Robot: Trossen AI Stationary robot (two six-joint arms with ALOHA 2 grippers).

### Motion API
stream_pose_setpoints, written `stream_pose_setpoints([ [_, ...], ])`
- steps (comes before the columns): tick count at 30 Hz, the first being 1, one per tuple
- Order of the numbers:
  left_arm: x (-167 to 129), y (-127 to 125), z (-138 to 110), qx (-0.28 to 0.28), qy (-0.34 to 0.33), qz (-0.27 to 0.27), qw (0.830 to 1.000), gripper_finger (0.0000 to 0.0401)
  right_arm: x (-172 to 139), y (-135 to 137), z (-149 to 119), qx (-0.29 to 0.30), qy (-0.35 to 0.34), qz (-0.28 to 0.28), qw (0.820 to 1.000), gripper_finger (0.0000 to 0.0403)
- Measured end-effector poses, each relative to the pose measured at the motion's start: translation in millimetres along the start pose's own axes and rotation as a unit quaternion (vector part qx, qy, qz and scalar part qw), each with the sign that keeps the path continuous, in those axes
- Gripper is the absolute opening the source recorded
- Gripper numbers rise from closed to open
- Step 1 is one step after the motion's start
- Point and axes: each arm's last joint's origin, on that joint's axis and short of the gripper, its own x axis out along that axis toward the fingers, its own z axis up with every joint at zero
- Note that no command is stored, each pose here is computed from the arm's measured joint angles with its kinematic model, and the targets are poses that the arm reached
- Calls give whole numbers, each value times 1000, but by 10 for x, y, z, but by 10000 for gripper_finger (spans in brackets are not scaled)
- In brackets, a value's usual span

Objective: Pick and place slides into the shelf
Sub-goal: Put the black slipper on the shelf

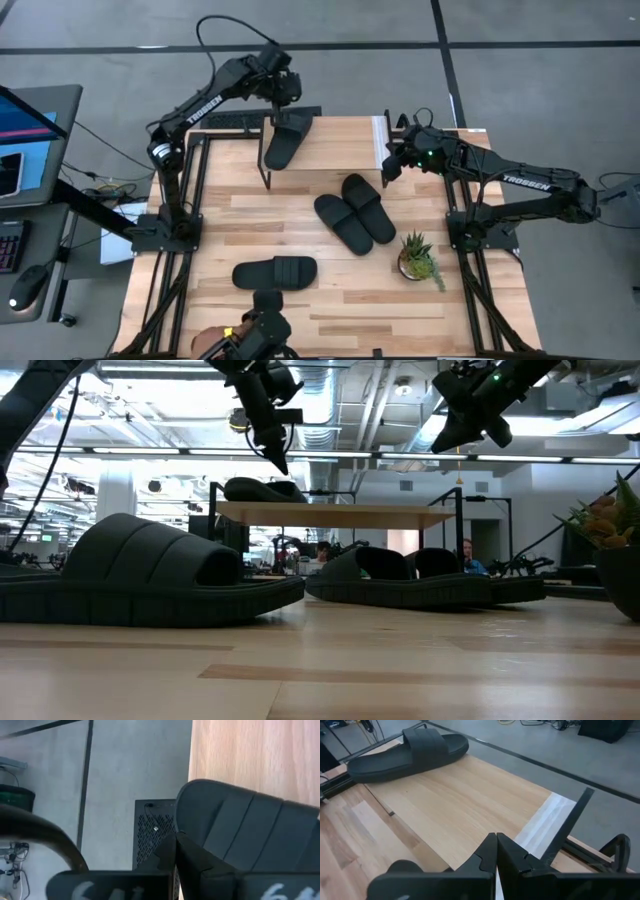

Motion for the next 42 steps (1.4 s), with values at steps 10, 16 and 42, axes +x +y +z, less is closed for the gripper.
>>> stream_pose_setpoints([
  [10,193,-102,-92,18,36,-17,999,0,-9,31,-8,-3,2,13,1000,0],
  [16,316,-176,-157,32,52,-34,998,0,-13,40,-11,-5,3,15,1000,0],
  [42,541,-228,-72,83,53,-23,995,0,-13,37,-16,-6,5,14,1000,0],
])
